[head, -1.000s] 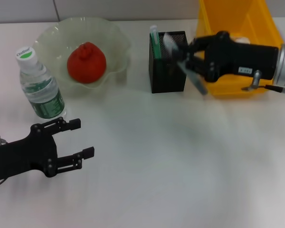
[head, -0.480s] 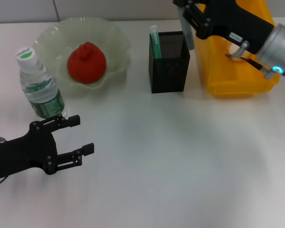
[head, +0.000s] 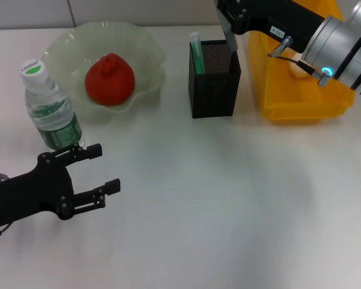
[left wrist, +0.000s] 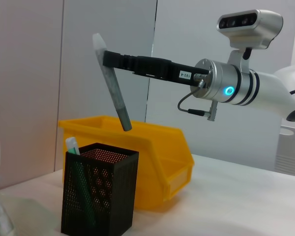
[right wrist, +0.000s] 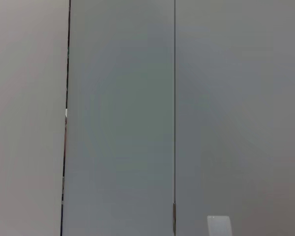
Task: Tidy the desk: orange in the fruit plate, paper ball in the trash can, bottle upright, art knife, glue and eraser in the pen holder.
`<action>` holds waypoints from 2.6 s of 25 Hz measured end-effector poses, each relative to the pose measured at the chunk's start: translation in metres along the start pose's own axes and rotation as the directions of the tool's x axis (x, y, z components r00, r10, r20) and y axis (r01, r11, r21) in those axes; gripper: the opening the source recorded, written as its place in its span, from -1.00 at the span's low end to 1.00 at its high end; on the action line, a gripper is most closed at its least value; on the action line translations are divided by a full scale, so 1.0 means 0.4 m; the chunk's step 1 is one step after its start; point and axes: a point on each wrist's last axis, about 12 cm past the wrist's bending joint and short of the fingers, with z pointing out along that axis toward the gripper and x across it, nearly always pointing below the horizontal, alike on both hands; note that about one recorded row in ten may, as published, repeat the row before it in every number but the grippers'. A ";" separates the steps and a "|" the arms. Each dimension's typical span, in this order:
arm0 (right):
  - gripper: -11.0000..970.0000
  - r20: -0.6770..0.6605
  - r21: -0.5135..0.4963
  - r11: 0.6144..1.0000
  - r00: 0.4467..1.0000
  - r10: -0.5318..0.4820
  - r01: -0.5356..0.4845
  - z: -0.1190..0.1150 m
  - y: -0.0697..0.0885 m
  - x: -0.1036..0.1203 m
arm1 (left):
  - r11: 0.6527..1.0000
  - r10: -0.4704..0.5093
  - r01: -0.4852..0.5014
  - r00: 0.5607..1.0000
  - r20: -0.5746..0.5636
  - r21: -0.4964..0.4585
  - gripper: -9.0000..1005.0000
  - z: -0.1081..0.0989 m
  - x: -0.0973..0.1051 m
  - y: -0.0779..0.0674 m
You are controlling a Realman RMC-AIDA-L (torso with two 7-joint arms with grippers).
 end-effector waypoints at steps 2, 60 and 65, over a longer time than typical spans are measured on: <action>-0.70 0.000 0.000 1.000 1.000 0.000 0.000 0.000 0.000 0.000 | 1.000 0.000 0.000 1.000 0.000 0.000 0.59 0.000 0.000 0.000; -0.62 -0.106 -0.016 1.000 0.994 -0.020 0.019 0.017 0.014 0.033 | 0.998 -0.021 0.019 0.999 -0.024 -0.062 0.59 -0.012 0.021 -0.001; -0.61 -0.107 -0.016 1.000 0.994 -0.021 0.019 0.017 0.014 0.033 | 0.998 -0.021 0.019 0.999 -0.024 -0.062 0.59 -0.011 0.020 -0.001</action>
